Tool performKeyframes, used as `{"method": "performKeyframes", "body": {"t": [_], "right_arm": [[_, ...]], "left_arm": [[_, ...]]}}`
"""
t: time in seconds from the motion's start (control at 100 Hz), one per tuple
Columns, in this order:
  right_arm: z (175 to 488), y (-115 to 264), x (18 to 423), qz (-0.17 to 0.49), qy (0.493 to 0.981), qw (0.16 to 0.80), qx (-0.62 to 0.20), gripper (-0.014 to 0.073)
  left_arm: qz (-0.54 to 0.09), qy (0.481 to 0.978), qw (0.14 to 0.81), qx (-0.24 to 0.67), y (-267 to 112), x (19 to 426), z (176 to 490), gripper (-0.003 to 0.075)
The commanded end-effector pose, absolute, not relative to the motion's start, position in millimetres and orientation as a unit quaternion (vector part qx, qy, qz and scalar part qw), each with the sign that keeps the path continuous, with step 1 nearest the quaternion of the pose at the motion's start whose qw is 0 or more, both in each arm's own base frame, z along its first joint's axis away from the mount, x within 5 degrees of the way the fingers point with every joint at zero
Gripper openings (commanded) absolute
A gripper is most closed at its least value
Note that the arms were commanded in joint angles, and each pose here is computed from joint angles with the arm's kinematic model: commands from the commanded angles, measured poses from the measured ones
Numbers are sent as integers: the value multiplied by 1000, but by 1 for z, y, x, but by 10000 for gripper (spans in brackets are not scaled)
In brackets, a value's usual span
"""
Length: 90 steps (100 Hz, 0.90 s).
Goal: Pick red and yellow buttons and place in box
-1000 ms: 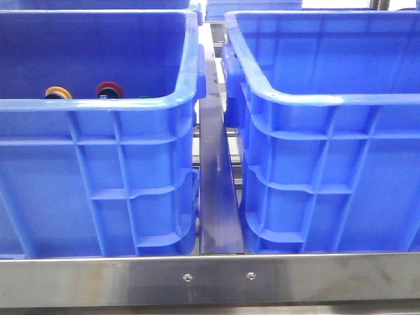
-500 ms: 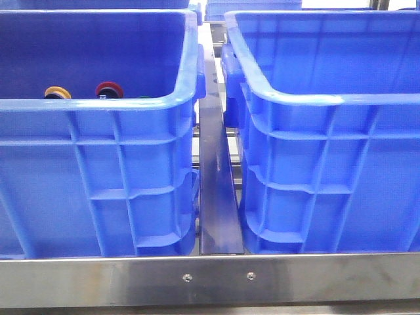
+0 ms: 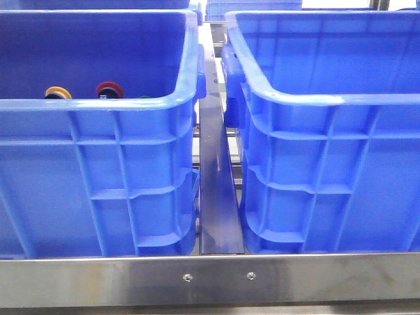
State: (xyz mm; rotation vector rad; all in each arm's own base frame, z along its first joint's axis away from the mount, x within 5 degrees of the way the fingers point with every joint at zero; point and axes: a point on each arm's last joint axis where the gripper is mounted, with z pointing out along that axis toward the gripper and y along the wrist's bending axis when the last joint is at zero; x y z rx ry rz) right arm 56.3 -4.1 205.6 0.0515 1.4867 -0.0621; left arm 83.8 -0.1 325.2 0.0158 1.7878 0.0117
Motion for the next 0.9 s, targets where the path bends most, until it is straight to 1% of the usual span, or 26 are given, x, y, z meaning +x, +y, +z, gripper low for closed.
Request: {"method": "performKeyframes", "body": {"t": [0.0,0.05,0.08,0.1,0.15,0.22,0.27,0.31,0.39,0.54,0.61,0.78,0.89], "right_arm": [[221,-3,52,-33,630,776,17,-59],[221,-3,52,-33,630,776,17,-59],[221,-3,52,-33,630,776,17,-59],[221,-3,52,-33,630,776,17,-59],[221,-3,52,-33,630,776,17,-59],[221,-3,52,-33,630,776,17,-59],[221,-3,52,-33,630,776,17,-59],[221,-3,52,-33,630,776,17,-59],[221,-3,52,-33,630,776,17,-59],[221,-3,52,-33,630,776,17,-59],[221,-3,52,-33,630,776,17,-59],[221,-3,52,-33,630,776,17,-59],[221,-3,52,-33,630,776,17,-59]], "left_arm": [[4,769,639,9,-1,103,350,99],[2,776,631,12,-1,113,354,186],[1,782,623,14,-2,121,355,256],[0,786,619,15,-2,125,357,284],[-2,794,608,18,-4,136,358,396],[-10,805,593,19,-6,153,359,509],[-15,814,581,24,-9,164,359,552],[-19,818,574,30,-11,172,360,560],[-27,832,553,44,-19,193,357,547],[-59,853,515,65,-41,233,351,547],[-61,866,491,74,-49,250,345,547],[-55,908,407,81,-58,291,326,547],[-55,921,378,78,-62,313,318,547]]}}
